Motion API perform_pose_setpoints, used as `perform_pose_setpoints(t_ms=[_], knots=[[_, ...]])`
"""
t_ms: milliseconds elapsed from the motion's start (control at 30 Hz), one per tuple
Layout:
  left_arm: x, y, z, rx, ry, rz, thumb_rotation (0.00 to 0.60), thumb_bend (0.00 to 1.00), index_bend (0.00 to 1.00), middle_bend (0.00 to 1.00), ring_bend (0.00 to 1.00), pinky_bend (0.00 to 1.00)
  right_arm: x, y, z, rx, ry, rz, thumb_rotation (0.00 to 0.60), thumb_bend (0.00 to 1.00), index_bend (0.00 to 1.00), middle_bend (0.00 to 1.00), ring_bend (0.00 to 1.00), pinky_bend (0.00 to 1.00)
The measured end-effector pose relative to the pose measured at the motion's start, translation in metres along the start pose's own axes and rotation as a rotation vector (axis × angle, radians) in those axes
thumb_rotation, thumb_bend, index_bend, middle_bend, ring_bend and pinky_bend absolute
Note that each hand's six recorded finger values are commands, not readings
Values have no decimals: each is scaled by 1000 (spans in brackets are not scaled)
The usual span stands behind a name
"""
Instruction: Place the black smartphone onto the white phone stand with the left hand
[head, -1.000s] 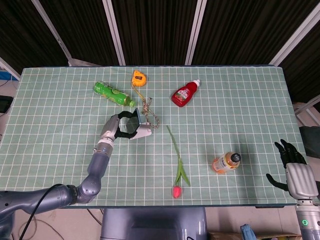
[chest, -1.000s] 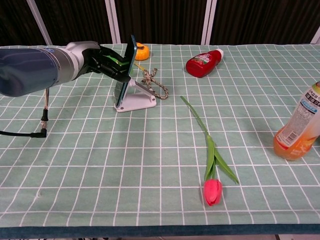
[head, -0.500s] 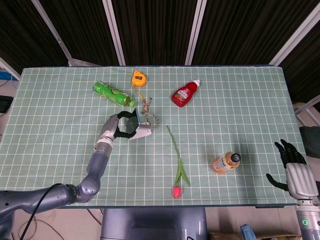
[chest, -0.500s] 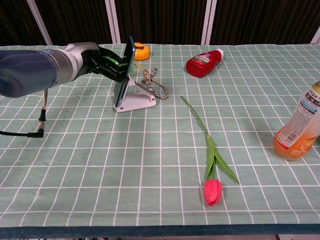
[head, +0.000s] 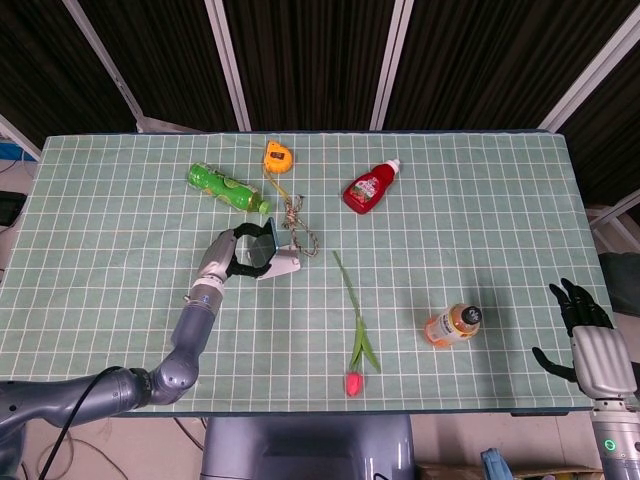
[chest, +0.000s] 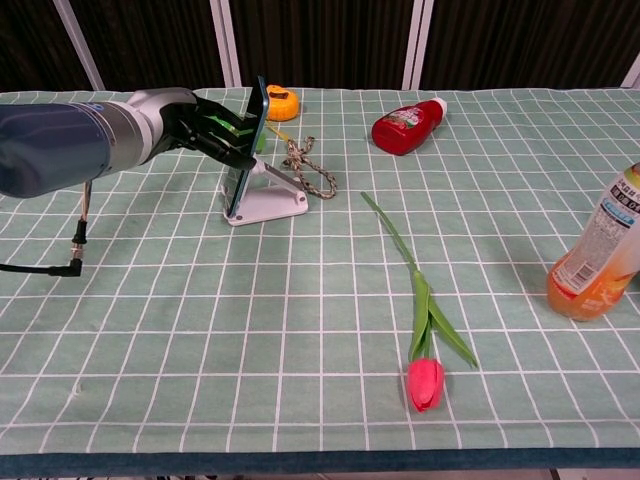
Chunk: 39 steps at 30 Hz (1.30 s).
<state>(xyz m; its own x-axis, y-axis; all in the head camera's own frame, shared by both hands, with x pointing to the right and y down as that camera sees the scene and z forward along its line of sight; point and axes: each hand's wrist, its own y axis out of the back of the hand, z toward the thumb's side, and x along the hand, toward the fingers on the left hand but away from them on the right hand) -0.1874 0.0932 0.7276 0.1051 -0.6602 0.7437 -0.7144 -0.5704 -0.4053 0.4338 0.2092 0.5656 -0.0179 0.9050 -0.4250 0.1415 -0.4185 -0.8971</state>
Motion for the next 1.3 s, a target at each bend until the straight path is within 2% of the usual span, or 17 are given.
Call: perform_pose_setpoints(t_ms=[300, 600, 1300], knots=[[-1, -1, -2, 29, -1, 1, 600, 308, 446, 495, 103, 0, 0, 0, 0, -1, 1, 0, 600, 322, 75, 35, 0, 187], [-2, -4, -5, 61, -1, -15, 600, 308, 323, 279, 32, 0, 0, 0, 0, -2, 1, 0, 600, 322, 75, 35, 0, 187], [-5, 0, -8, 68, 2, -26, 600, 294, 167, 105, 0, 0, 1, 0, 0, -7, 5, -2, 600, 322, 76, 35, 0, 187]])
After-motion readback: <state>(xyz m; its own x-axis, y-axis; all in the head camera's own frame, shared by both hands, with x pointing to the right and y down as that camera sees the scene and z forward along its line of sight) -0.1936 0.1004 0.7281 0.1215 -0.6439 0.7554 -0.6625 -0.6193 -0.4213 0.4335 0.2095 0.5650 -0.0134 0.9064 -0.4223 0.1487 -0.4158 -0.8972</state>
